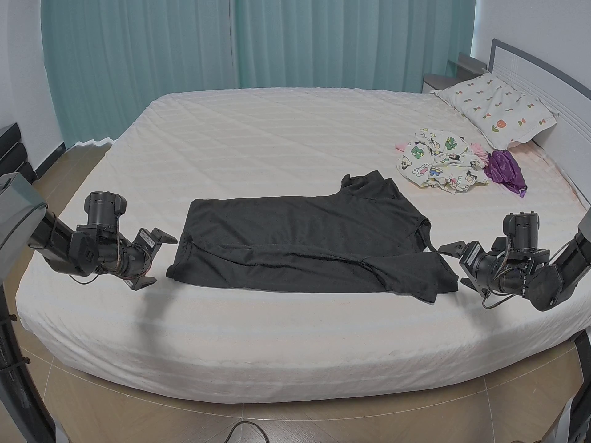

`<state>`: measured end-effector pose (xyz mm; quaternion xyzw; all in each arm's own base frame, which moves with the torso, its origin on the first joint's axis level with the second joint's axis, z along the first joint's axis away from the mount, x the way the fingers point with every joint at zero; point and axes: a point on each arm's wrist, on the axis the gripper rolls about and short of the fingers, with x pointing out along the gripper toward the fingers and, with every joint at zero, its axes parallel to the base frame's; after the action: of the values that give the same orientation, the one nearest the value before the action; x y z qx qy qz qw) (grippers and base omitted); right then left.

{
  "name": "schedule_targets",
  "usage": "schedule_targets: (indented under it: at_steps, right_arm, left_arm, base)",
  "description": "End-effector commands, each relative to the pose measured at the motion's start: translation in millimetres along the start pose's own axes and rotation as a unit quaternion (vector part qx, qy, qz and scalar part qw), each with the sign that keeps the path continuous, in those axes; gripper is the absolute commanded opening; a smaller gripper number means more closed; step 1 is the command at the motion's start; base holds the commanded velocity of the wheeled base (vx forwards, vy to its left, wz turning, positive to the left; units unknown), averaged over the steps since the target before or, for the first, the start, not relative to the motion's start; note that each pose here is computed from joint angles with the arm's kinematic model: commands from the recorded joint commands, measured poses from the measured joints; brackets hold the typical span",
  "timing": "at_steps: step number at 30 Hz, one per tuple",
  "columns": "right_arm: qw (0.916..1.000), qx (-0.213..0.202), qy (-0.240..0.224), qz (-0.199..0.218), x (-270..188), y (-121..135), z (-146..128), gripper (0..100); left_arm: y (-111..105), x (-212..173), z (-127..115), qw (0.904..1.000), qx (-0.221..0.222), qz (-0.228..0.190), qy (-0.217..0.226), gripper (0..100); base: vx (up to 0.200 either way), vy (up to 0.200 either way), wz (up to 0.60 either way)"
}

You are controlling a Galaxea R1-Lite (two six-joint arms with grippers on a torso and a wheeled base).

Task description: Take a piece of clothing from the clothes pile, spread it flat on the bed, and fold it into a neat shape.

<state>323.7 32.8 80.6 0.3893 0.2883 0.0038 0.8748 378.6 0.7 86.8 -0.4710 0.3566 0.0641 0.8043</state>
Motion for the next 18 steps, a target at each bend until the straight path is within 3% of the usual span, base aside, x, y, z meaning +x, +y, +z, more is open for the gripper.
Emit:
schedule_targets:
  at_steps: [1,10,18]
  right_arm:
    - [0.9998,0.018,-0.005,0.003,-23,-3,-6,100]
    - [0.9991,0.024,-0.022,0.026,-28,-18,-22,100]
    - [0.9994,0.024,-0.016,0.019,-30,-22,-27,100]
  left_arm:
    - [3,-26,-12,0.9997,0.005,-0.023,-0.001,100]
    - [15,-32,-26,0.9994,0.004,-0.033,-0.005,100]
    - [18,-31,-29,0.9994,-0.003,-0.035,-0.005,100]
  base:
    - [0.200,0.000,0.00]
    - [0.200,0.000,0.00]
    - [0.175,0.000,0.00]
